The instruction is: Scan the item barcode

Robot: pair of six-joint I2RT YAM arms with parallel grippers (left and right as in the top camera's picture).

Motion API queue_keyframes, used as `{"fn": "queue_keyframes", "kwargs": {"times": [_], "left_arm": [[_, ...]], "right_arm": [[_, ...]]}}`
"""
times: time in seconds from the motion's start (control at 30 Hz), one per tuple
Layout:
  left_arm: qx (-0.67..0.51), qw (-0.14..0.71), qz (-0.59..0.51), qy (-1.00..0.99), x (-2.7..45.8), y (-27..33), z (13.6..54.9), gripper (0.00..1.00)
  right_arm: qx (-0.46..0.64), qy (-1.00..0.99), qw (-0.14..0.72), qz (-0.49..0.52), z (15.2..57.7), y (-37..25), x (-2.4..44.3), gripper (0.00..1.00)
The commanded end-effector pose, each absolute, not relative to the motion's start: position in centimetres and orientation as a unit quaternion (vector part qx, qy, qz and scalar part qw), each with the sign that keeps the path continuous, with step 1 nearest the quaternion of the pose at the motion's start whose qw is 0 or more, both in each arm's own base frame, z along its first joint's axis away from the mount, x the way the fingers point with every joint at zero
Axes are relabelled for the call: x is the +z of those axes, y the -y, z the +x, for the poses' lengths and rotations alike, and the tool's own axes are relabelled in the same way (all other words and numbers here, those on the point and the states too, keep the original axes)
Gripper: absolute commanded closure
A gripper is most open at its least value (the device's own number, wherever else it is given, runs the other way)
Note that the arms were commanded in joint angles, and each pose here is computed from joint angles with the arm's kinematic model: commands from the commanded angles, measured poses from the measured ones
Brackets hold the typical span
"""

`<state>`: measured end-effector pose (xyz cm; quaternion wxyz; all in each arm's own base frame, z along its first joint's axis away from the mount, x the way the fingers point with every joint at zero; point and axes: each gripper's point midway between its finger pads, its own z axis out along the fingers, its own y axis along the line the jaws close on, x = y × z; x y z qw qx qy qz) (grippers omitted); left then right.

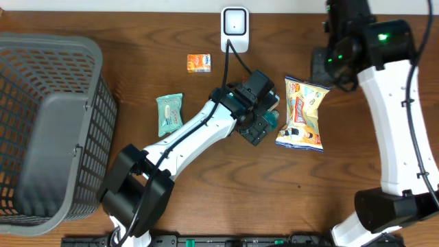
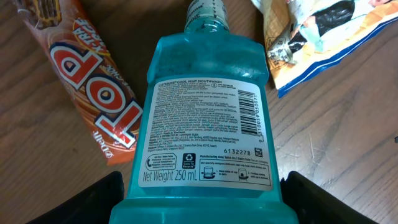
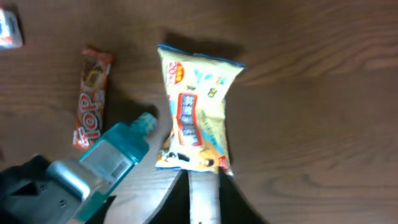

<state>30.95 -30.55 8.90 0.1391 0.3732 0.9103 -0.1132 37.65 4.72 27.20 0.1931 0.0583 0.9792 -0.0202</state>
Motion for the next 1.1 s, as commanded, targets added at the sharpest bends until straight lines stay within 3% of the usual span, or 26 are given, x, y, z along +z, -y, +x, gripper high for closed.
{"fn": "queue_keyframes", "kwargs": {"times": [0.0,0.03,0.1,0.27,0.37,0.5,0.6,0.77,0.9,1.07], "left_arm": [[-0.099,0.138,0.365,-0.916,8.6,30.0,31.2,0.24],[-0.099,0.138,0.365,-0.916,8.7,29.9,31.2,0.0],[-0.089,0.146,0.363,-0.916,9.0,29.7,31.5,0.02],[-0.061,0.182,0.355,-0.915,11.2,28.6,32.3,0.02],[-0.052,0.214,0.349,-0.911,13.8,27.9,32.5,0.02],[-0.022,0.281,0.321,-0.904,18.5,25.7,33.5,0.02],[-0.006,0.34,0.254,-0.905,22.9,22.5,34.6,0.02],[-0.03,0.419,0.117,-0.9,29.8,15.8,35.2,0.02],[-0.026,0.47,0.042,-0.882,33.9,10.3,34.7,0.02],[-0.014,0.511,-0.013,-0.859,37.1,5.8,33.3,0.02]], "right_arm": [[0.02,-0.968,0.233,0.089,36.7,-3.3,30.2,0.64],[0.033,-0.965,0.241,0.095,36.5,-3.0,30.8,0.51],[0.056,-0.96,0.255,0.103,36.0,-2.7,31.9,0.31],[0.101,-0.95,0.277,0.103,35.1,-3.1,33.9,0.09],[0.112,-0.946,0.29,0.097,35.1,-3.6,34.6,0.18],[0.121,-0.94,0.299,0.112,36.0,-3.7,34.8,0.01],[0.149,-0.939,0.267,0.157,36.3,-4.4,33.5,0.01],[0.153,-0.967,0.152,0.138,36.0,-7.9,28.0,0.05],[0.111,-0.978,0.063,0.166,36.0,-10.3,22.9,0.14],[0.044,-0.975,0.001,0.216,36.2,-12.5,17.7,0.14]]}}
